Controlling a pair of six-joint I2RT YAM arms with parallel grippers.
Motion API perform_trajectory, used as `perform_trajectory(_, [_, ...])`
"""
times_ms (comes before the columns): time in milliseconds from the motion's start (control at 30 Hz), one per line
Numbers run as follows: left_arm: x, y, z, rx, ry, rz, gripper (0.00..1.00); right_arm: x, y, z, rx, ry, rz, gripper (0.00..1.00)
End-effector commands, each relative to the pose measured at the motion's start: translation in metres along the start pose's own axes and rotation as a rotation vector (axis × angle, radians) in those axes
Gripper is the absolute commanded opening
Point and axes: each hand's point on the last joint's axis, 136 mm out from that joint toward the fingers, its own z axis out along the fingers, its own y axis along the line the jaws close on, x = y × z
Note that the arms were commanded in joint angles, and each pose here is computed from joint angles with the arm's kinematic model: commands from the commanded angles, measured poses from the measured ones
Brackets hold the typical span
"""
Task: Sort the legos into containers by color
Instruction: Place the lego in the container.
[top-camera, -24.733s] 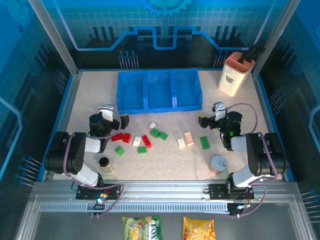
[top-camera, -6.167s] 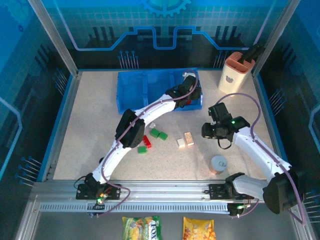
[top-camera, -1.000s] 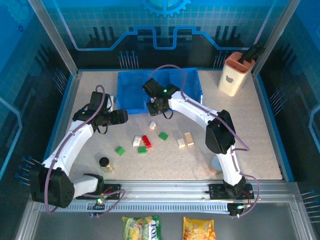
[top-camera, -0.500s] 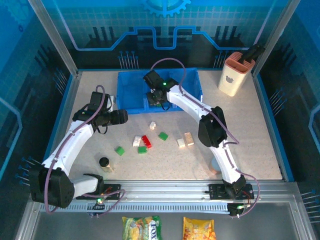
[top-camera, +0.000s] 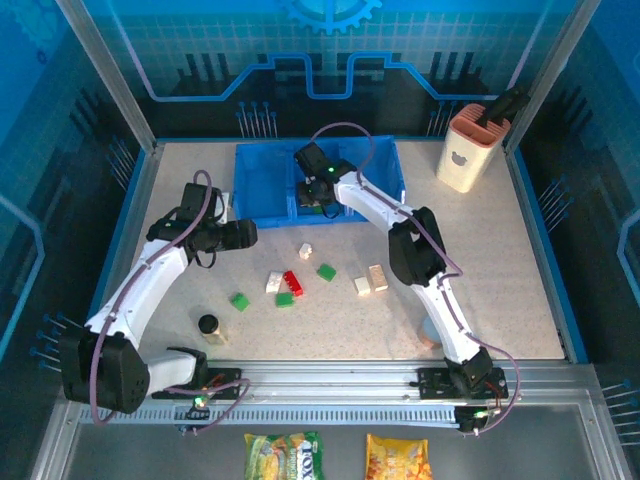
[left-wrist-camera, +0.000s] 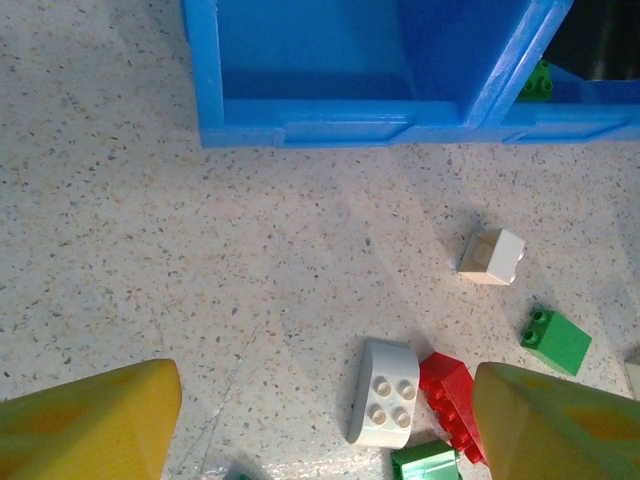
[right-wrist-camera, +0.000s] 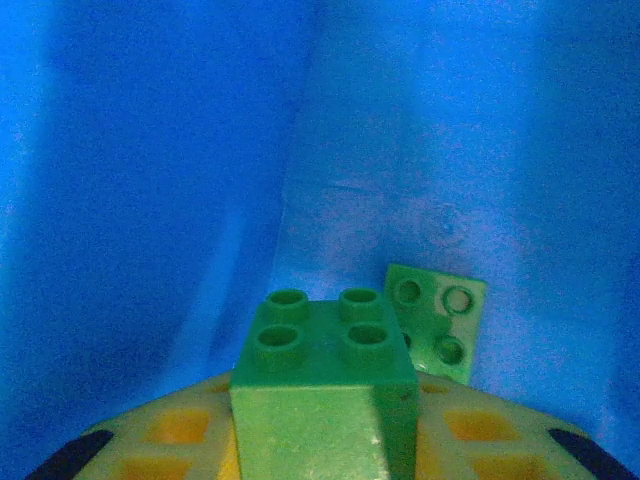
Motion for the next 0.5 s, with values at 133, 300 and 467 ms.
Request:
perform_trajectory(133, [0.003,0.000,0.005,0.019,0.020,0.006,0.77,-0.001,0.006,0.013,-0.047,-0.011,0.040,0.37])
perform_trajectory(300, [0.004,0.000,0.005,0.021,0.022,0.005,0.78,0.000,0.005,0.010,-0.047,-0.012,0.042,0.41])
perform_trajectory(467, [0.004,-0.001,0.005,0.023,0.024,0.005,0.77,-0.003,0.006,0.001,-0.056,-0.027,0.049,0.44])
